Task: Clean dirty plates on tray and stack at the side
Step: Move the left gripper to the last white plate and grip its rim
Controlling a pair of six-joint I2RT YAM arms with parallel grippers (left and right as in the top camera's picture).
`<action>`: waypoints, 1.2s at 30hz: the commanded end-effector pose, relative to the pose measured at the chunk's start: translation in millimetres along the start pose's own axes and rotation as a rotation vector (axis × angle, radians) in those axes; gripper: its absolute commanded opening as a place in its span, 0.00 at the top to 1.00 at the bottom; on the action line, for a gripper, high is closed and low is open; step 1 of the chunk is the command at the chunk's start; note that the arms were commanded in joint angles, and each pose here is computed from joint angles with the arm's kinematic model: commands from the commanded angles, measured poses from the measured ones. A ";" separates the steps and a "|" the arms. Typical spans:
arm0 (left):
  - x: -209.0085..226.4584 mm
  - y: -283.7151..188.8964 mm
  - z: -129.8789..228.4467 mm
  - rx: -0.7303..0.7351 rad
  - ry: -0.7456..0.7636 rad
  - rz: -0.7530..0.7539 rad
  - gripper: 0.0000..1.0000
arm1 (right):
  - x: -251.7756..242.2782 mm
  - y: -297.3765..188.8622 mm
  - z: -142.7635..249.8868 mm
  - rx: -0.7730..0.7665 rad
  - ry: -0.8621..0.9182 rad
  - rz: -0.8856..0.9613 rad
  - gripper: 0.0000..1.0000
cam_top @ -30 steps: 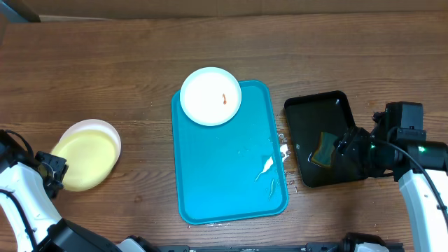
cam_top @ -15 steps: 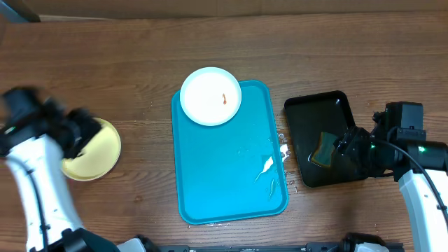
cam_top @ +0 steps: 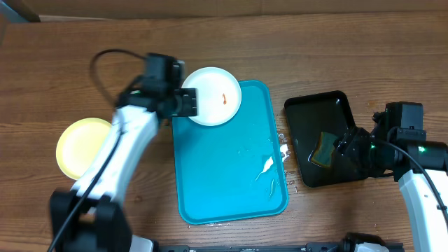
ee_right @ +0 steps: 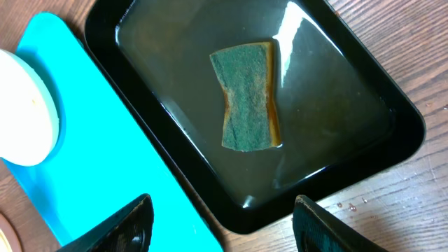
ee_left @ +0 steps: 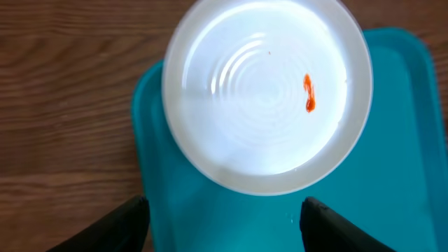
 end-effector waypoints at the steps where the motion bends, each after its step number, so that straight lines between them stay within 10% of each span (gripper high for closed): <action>1: 0.6 46.8 8.3 0.091 -0.052 -0.120 0.32 | 3.5 -4.9 -2.0 -0.018 -0.017 -0.014 0.35; 10: 2.4 88.4 21.4 0.172 -0.131 -0.133 0.45 | 3.5 -4.9 -2.0 -0.018 -0.016 -0.014 0.34; 15: 1.8 91.0 24.9 0.190 -0.128 -0.132 0.74 | 3.5 -4.9 -1.9 -0.018 -0.016 -0.014 0.35; 22: 2.9 100.6 38.7 0.205 -0.099 -0.138 0.59 | 3.4 -4.9 -1.9 -0.017 -0.017 -0.014 0.34; 32: -2.7 102.1 45.4 0.236 -0.036 -0.071 0.96 | 1.0 -4.9 0.7 -0.002 -0.012 0.000 0.34; 36: -12.8 99.2 56.8 0.308 -0.043 -0.008 0.96 | 1.2 -5.0 0.6 -0.003 -0.022 -0.001 0.35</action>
Point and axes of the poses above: each gripper's point midway between its finger pads, its own y axis out along the fingers, its own x axis along the line the jaws close on, z = x × y, the point moved 8 cm from there along -y, back along the fingers, and after that the axes turned 14 degrees about y, right-handed, at the moved point
